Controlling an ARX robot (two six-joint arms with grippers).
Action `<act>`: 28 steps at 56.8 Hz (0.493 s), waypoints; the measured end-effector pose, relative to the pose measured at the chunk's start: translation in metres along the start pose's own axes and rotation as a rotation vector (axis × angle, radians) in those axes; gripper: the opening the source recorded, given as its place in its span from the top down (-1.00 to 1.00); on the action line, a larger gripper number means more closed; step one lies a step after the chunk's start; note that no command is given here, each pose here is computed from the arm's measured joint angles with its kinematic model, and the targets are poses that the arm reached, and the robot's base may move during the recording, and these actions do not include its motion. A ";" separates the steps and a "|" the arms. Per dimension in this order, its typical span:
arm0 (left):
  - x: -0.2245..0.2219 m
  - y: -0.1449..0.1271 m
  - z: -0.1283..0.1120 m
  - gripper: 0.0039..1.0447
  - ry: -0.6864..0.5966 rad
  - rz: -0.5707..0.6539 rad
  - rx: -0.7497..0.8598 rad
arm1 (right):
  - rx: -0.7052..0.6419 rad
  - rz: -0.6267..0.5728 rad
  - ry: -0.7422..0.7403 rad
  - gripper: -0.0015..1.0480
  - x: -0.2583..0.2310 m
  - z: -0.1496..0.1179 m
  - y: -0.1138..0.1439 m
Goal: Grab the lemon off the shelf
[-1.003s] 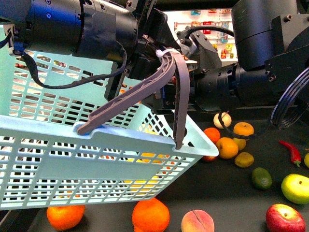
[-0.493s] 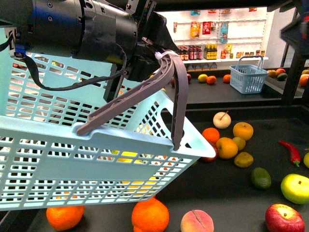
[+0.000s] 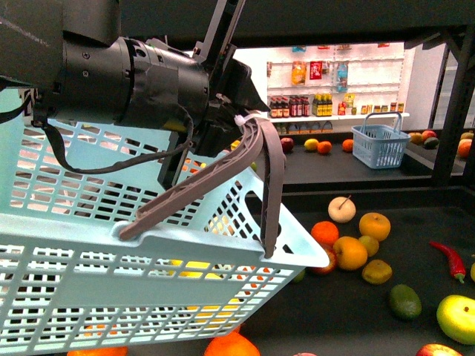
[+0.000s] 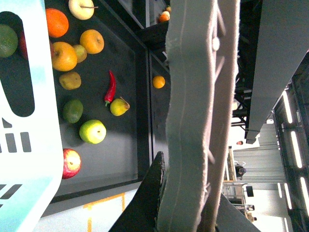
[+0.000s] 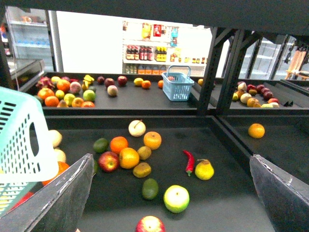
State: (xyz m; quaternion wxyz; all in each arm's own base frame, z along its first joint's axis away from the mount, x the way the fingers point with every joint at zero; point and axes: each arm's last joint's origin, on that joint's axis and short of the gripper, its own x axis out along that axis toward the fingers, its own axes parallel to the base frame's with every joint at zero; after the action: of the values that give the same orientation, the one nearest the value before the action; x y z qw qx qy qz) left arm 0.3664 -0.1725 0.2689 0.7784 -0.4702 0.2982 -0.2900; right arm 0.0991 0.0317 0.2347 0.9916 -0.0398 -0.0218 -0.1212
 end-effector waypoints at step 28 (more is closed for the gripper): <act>0.001 0.000 -0.001 0.83 0.006 -0.002 -0.003 | 0.063 0.253 0.050 0.50 0.000 -0.062 -0.011</act>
State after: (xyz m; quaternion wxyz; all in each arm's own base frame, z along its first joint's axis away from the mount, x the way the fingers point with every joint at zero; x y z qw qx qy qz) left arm 0.3660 -0.1736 0.2686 0.7764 -0.4709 0.3006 -0.2918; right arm 0.0982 0.0159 0.1738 0.9999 -0.0082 0.0045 0.0048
